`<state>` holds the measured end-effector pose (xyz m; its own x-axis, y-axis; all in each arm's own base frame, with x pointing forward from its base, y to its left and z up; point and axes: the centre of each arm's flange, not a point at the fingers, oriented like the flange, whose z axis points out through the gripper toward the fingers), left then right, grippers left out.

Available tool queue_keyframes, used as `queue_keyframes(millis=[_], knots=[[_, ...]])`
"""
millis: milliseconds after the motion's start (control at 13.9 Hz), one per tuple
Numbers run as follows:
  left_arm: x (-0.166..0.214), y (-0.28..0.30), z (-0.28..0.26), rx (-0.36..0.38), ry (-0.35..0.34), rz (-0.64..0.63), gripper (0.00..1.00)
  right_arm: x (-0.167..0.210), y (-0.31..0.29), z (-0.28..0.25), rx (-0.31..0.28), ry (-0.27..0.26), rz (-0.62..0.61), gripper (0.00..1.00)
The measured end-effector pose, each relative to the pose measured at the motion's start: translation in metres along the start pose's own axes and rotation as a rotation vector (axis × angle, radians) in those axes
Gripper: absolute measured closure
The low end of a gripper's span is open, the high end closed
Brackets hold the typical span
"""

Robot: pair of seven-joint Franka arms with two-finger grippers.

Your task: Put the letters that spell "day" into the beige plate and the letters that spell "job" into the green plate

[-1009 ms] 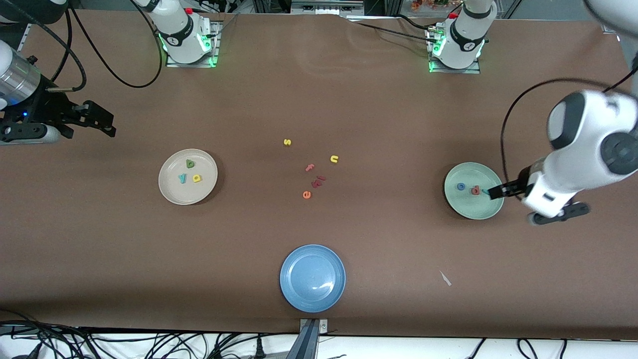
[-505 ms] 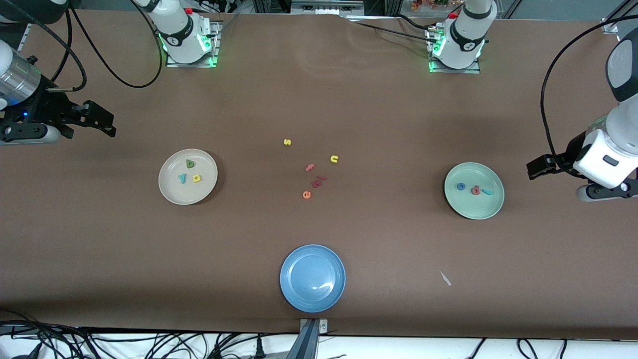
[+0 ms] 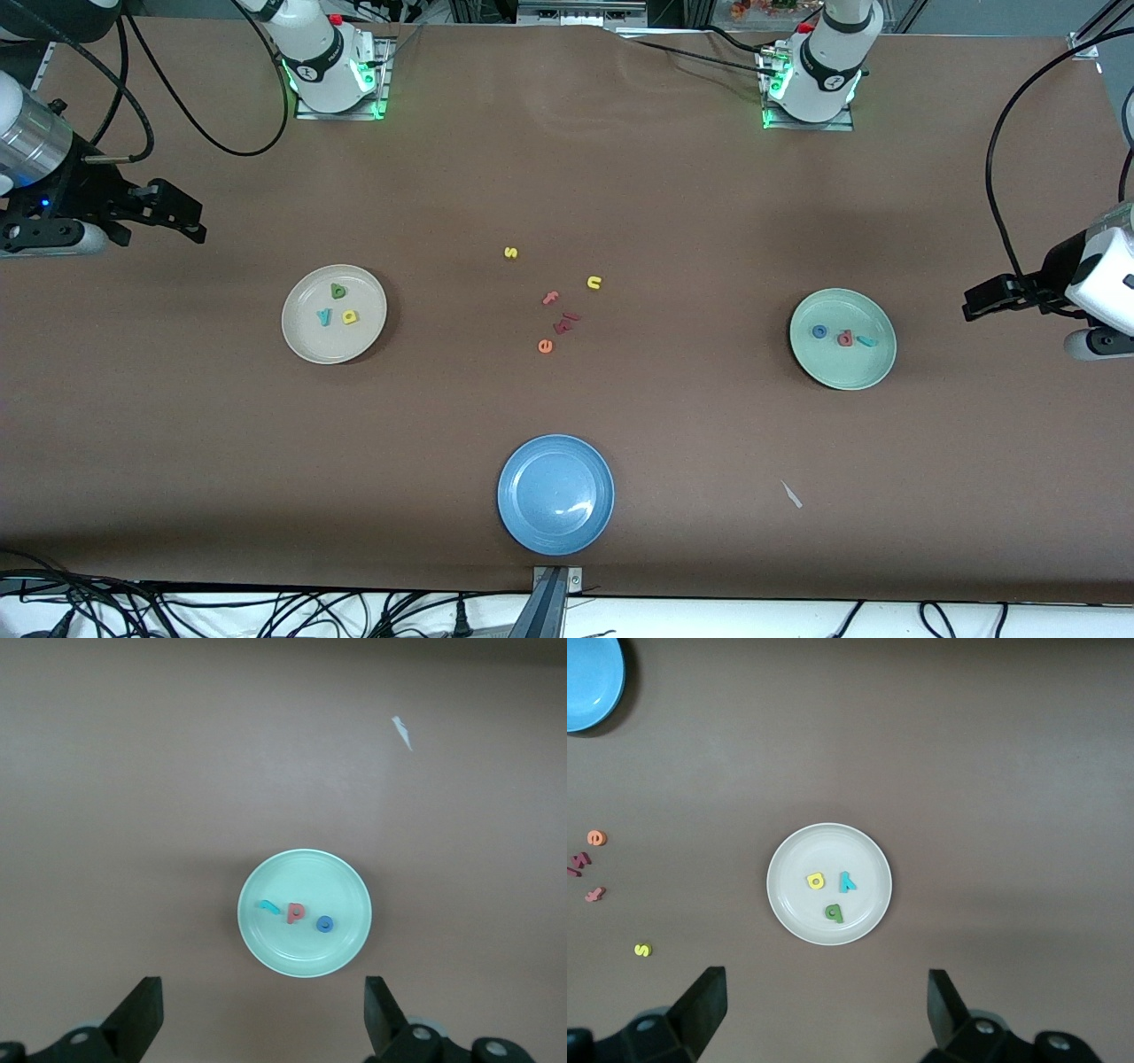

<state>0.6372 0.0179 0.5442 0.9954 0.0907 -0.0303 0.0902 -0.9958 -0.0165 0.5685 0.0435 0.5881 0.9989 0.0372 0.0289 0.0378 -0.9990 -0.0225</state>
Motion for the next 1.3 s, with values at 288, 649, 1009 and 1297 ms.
queue_keyframes(millis=[288, 649, 1009, 1297], knots=[[0.002, 0.004, 0.008, -0.008, 0.002, 0.04, 0.01, 0.0, 0.0, 0.0, 0.0, 0.0, 0.0, 0.0], [0.003, -0.003, 0.009, -0.035, 0.006, 0.059, 0.01, 0.0, 0.0, 0.0, 0.0, 0.0, 0.0, 0.0], [0.004, -0.009, 0.008, -0.033, 0.012, 0.084, 0.0, 0.0, 0.0, 0.0, 0.0, 0.0, 0.0, 0.0], [0.004, -0.01, 0.007, -0.033, 0.012, 0.083, 0.0, 0.0, 0.0, 0.0, 0.0, 0.0, 0.0, 0.0]])
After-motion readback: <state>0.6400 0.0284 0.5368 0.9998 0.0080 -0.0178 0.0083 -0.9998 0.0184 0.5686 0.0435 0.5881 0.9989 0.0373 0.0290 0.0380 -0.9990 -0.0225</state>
